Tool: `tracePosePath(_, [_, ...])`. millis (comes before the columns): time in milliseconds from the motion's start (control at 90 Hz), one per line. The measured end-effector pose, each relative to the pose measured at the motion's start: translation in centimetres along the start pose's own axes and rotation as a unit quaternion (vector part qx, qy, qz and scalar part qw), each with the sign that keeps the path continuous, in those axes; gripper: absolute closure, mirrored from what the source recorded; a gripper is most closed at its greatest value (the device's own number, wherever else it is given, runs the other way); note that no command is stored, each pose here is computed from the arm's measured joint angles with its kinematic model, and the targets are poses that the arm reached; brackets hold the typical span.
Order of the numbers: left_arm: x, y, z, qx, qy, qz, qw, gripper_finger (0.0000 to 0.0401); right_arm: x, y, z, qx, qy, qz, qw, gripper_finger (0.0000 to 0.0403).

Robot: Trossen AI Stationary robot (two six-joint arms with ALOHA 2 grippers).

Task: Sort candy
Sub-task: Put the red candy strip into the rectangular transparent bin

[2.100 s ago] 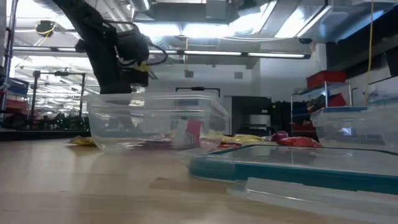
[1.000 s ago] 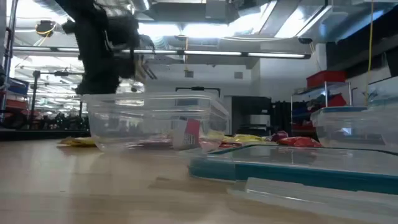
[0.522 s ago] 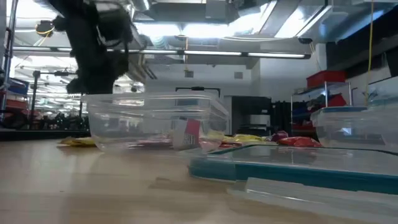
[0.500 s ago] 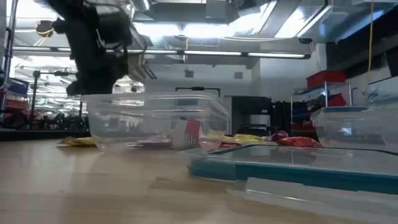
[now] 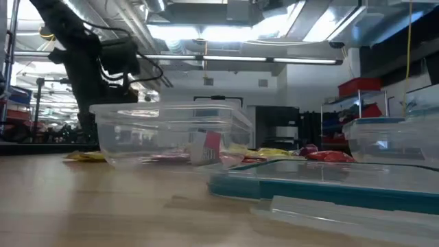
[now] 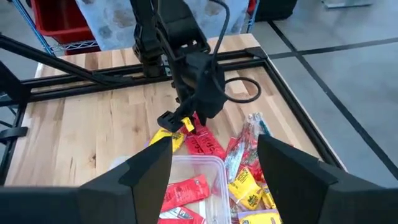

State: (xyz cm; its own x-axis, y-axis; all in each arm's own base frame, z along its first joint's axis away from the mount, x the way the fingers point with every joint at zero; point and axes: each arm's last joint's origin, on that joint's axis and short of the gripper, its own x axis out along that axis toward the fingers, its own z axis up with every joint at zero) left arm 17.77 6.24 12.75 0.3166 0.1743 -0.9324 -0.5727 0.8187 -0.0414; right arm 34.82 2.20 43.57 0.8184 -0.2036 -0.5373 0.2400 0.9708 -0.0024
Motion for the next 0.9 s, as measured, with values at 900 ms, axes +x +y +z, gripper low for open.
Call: tracePosePath(900, [-7.4,-1.6,3.7,-0.191,-0.123,-0.095,0.969,0.0401,-0.1,0.2,1.0,0.011,-0.049,0.007,0.999,0.0178])
